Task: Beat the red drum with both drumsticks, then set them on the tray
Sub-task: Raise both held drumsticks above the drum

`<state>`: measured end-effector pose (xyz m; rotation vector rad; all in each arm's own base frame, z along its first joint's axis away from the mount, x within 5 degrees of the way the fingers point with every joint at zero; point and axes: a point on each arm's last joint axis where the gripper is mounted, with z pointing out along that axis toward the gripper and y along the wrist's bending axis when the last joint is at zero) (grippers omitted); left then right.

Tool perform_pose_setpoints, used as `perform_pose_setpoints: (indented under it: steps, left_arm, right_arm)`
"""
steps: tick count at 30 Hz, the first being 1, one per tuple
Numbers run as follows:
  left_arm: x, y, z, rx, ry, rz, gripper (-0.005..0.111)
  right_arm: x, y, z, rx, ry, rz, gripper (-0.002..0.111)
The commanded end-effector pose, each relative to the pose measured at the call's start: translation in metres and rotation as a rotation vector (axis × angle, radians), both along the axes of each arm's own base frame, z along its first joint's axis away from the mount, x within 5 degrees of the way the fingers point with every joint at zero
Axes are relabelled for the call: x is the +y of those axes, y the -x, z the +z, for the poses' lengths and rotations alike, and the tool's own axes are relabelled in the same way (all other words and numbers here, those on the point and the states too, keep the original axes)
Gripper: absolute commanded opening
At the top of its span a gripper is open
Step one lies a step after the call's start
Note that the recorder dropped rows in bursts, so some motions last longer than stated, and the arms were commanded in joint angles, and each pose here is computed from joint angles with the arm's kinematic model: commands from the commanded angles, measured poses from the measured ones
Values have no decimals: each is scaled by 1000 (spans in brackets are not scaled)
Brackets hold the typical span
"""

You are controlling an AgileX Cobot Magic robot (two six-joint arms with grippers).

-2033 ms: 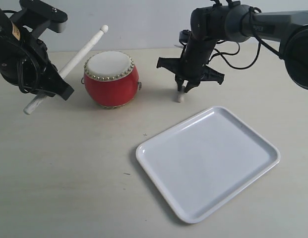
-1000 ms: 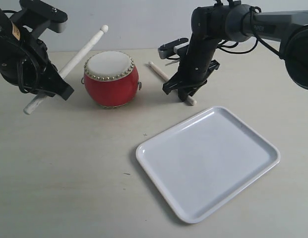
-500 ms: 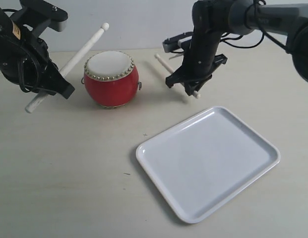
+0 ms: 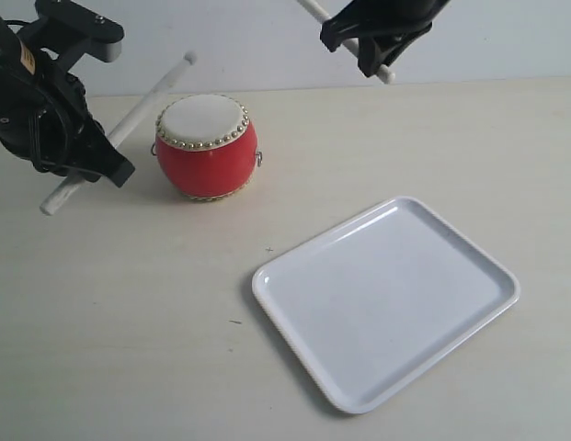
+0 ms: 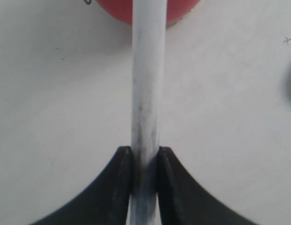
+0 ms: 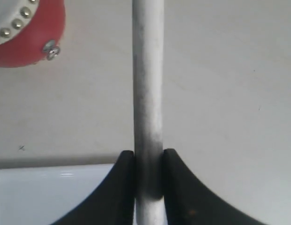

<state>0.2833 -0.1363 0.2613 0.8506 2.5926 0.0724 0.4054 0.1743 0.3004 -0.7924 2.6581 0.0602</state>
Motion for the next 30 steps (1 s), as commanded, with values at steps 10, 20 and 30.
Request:
perform_pose_setpoints:
  steps: [10,20,30]
  left_arm:
    - [-2,8,19,115,51,57,0]
    - [-8,7,19,108,123,67,0]
    - [1,8,-2,104,95,72,0]
  right_arm:
    - [3,99,8,84,-31,126,0]
    - [6,125,-49,58,-201,254,0]
    - [9,120,-42,31,-195,284,0]
